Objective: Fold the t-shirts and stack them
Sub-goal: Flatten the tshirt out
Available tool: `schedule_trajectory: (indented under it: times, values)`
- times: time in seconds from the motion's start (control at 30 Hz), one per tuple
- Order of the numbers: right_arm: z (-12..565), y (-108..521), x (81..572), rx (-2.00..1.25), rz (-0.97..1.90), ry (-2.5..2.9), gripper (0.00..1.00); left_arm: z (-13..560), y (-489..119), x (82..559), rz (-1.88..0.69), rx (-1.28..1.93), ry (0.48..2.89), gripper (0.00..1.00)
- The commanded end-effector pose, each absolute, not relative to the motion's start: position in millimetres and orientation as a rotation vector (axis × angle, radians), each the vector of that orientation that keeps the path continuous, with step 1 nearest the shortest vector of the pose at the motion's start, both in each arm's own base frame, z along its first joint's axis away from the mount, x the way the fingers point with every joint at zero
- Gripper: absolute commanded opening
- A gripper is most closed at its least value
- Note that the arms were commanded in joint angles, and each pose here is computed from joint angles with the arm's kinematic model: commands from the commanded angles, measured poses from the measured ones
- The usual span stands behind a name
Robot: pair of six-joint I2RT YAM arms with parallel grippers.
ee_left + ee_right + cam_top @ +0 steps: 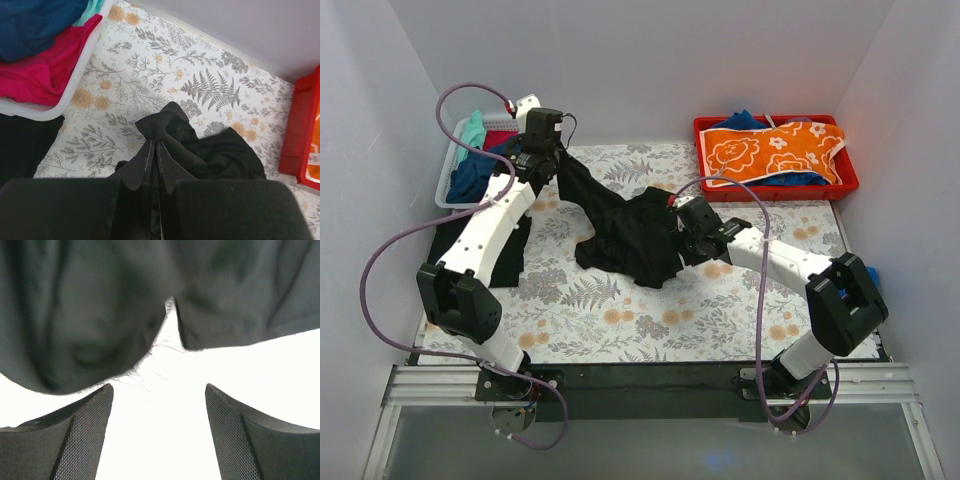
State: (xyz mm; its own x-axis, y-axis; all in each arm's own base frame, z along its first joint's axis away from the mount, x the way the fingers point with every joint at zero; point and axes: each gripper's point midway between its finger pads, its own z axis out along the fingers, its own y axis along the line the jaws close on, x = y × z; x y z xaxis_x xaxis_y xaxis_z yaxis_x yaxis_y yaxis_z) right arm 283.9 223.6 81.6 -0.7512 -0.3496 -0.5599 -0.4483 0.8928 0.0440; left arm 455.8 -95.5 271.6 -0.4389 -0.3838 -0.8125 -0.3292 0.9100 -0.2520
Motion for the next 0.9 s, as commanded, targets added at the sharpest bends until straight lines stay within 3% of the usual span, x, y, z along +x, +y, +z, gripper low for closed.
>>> schedule_trajectory:
  times: [0.0, 0.2, 0.57, 0.67, 0.77, 0.87]
  values:
    - [88.4, 253.3, 297.9, -0.603, 0.335, 2.429, 0.80, 292.6, -87.1, 443.1, -0.071, -0.532, 2.031, 0.00]
    - [105.5, 289.3, 332.8, -0.603, 0.413, 2.334, 0.86, 296.7, -84.7, 436.4, -0.066, -0.516, 2.031, 0.00]
    - [93.7, 315.3, 351.2, -0.577, 0.454, 2.356, 0.81, 273.4, -83.3, 426.4, -0.043, -0.521, 2.095, 0.00]
    - [73.7, 315.3, 348.6, -0.572, 0.446, 2.406, 0.77, 275.8, -80.2, 425.3, -0.025, -0.525, 2.090, 0.00]
    - [61.5, 319.3, 341.7, -0.583, 0.481, 2.451, 0.61, 279.6, -77.0, 425.7, -0.006, -0.525, 2.079, 0.00]
    - [54.5, 320.3, 333.7, -0.595, 0.508, 2.488, 0.40, 285.2, -74.8, 425.9, 0.002, -0.526, 2.063, 0.00]
